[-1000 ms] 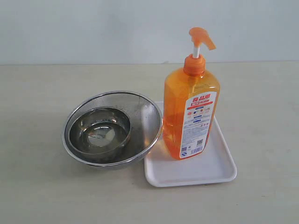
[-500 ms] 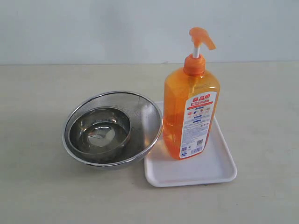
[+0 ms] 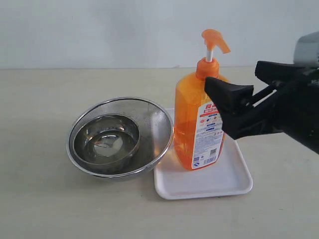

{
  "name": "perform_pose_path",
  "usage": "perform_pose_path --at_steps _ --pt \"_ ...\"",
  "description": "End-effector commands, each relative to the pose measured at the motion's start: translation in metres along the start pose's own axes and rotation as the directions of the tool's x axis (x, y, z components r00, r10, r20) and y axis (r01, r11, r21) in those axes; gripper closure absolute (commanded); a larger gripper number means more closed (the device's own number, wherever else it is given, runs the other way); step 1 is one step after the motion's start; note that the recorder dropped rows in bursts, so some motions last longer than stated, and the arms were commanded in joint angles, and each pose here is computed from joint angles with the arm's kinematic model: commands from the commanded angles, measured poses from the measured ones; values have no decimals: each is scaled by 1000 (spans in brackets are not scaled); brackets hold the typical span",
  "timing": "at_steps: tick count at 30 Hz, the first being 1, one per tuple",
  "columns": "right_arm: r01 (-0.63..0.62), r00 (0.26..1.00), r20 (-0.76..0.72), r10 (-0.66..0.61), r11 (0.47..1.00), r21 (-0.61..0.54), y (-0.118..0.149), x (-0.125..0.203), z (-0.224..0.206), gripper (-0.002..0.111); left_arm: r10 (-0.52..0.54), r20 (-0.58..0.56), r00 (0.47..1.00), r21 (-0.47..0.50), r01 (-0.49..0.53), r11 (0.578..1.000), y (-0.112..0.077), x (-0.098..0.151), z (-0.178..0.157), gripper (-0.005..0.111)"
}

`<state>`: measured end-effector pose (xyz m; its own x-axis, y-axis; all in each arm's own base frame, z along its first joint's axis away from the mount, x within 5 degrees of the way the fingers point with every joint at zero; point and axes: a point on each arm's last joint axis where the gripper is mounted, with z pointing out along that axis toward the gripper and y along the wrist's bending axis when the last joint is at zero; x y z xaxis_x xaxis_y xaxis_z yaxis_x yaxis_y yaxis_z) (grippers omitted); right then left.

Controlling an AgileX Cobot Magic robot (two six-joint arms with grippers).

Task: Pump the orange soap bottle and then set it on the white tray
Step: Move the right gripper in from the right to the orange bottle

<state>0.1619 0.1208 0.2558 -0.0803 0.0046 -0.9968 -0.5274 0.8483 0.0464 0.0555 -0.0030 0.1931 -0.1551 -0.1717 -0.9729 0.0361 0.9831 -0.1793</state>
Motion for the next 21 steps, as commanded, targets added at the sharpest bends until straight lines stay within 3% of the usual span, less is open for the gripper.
perform_pose_path --at_steps 1,9,21 --pt "26 999 36 -27 999 22 0 5 13 22 10 -1 1000 -4 -10 1000 0 1 0 101" --pt "62 992 110 -68 997 56 -1 16 31 38 11 -1 1000 -5 -11 1000 1 1 0 101" --pt "63 982 177 -71 997 52 1 34 48 35 11 -1 1000 -5 -11 1000 1 1 0 101"
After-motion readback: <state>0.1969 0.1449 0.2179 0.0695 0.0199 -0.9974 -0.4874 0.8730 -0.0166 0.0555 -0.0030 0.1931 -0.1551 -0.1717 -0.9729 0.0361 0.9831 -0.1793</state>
